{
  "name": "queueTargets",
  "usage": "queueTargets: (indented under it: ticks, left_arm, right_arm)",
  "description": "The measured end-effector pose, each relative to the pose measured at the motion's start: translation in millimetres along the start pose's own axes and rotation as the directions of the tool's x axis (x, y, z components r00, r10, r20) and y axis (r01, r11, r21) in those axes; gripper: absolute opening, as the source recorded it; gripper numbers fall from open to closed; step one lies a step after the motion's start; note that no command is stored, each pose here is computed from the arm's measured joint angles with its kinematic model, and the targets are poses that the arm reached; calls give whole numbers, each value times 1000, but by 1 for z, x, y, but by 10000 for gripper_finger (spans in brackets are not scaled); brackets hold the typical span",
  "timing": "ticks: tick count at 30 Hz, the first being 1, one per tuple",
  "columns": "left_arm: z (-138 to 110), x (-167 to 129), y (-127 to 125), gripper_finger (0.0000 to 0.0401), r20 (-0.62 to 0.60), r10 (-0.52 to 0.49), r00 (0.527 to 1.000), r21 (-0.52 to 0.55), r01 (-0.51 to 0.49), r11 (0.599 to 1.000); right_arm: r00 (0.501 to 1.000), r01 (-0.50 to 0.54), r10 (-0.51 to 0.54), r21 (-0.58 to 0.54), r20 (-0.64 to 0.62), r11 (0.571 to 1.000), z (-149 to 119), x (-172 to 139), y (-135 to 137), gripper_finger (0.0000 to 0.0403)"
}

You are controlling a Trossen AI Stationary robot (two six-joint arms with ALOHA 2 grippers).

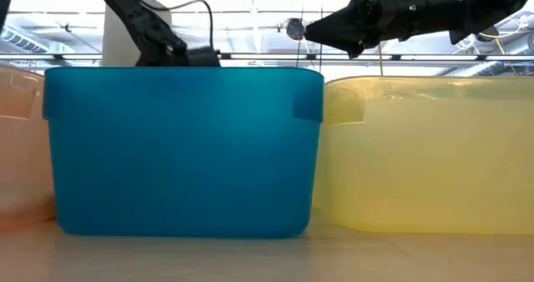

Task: Pick & Place Markers
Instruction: Put the top yellow pen into the transparent bin

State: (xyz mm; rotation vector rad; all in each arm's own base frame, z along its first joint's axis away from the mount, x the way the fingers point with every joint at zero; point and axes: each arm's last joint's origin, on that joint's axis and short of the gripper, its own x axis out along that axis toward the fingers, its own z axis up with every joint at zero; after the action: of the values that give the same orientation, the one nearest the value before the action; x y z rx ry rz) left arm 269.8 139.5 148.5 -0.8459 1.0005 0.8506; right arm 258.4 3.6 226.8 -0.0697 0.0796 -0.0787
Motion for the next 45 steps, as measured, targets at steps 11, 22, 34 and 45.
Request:
queueTargets:
  ticks: [11,22,34,45]
  left_arm:
    - [-3,16,10,206,-117,62,991,-3,-63,998]
    - [-2,17,10,19,-100,66,993,62,-60,996]
    - [3,-61,-10,2,163,-170,972,283,119,952]
    - [-22,-121,-27,6,248,-356,901,478,205,854]
  right_arm:
    - [1000,0,0,0,0,1000,0,0,0,100]
    - [1000,0,0,0,-3,1000,0,0,0,100]
    - [999,-1,2,33,-42,999,-4,0,0,100]
    - [999,-4,7,55,-50,998,-5,0,1,100]
